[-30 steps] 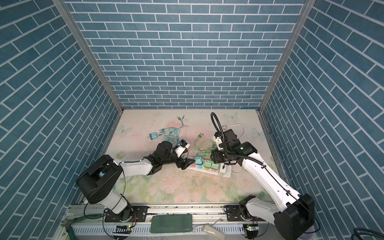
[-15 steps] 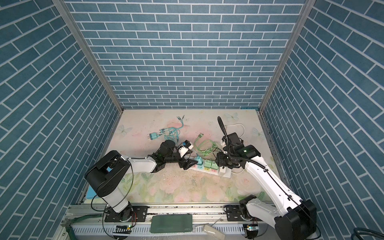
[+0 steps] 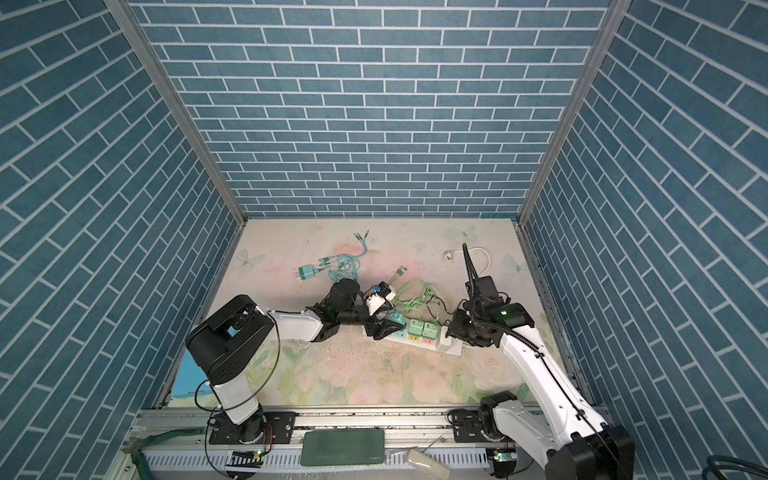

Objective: Insert the plug
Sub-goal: 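Move the right gripper to the white charger while the left reaches over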

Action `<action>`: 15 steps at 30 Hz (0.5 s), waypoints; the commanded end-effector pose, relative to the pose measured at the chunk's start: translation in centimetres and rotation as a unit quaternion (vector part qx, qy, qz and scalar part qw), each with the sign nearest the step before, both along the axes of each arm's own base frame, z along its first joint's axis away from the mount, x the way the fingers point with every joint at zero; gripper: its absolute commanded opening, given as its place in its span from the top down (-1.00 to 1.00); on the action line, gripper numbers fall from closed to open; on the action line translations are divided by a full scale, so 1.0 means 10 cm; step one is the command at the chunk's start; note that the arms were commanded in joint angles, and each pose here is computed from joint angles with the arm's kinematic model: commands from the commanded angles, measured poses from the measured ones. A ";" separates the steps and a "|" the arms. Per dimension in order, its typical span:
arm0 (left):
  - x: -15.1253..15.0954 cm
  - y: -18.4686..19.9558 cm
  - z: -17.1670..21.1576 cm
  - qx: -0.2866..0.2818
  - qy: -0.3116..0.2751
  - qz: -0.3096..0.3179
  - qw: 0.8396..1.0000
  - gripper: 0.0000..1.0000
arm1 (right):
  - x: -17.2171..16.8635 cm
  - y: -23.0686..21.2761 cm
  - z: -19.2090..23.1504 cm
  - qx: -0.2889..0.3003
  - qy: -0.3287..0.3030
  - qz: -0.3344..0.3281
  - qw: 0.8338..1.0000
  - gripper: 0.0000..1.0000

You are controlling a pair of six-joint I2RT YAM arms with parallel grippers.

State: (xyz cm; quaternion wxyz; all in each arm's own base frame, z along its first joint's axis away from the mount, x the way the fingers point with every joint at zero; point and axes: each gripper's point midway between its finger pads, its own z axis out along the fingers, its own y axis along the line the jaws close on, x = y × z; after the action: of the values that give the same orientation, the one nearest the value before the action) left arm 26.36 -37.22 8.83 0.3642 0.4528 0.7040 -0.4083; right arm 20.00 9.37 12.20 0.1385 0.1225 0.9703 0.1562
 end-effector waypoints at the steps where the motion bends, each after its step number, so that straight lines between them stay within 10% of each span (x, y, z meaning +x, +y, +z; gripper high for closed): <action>1: -0.05 -0.05 0.00 -0.002 0.000 -0.015 1.000 -0.61 | -0.05 -0.04 -0.14 0.018 0.030 -0.055 0.998 0.03; 15: -0.13 -0.09 0.01 0.006 0.000 -0.024 1.000 -0.48 | 0.12 -0.01 -0.23 0.077 0.017 -0.076 0.994 0.07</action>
State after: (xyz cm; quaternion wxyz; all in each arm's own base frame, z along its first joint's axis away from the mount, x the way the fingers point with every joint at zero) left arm 25.41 -37.88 8.81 0.3560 0.4620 0.6993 -0.4132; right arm 21.72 9.12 9.83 0.1325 0.2106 0.9464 0.2058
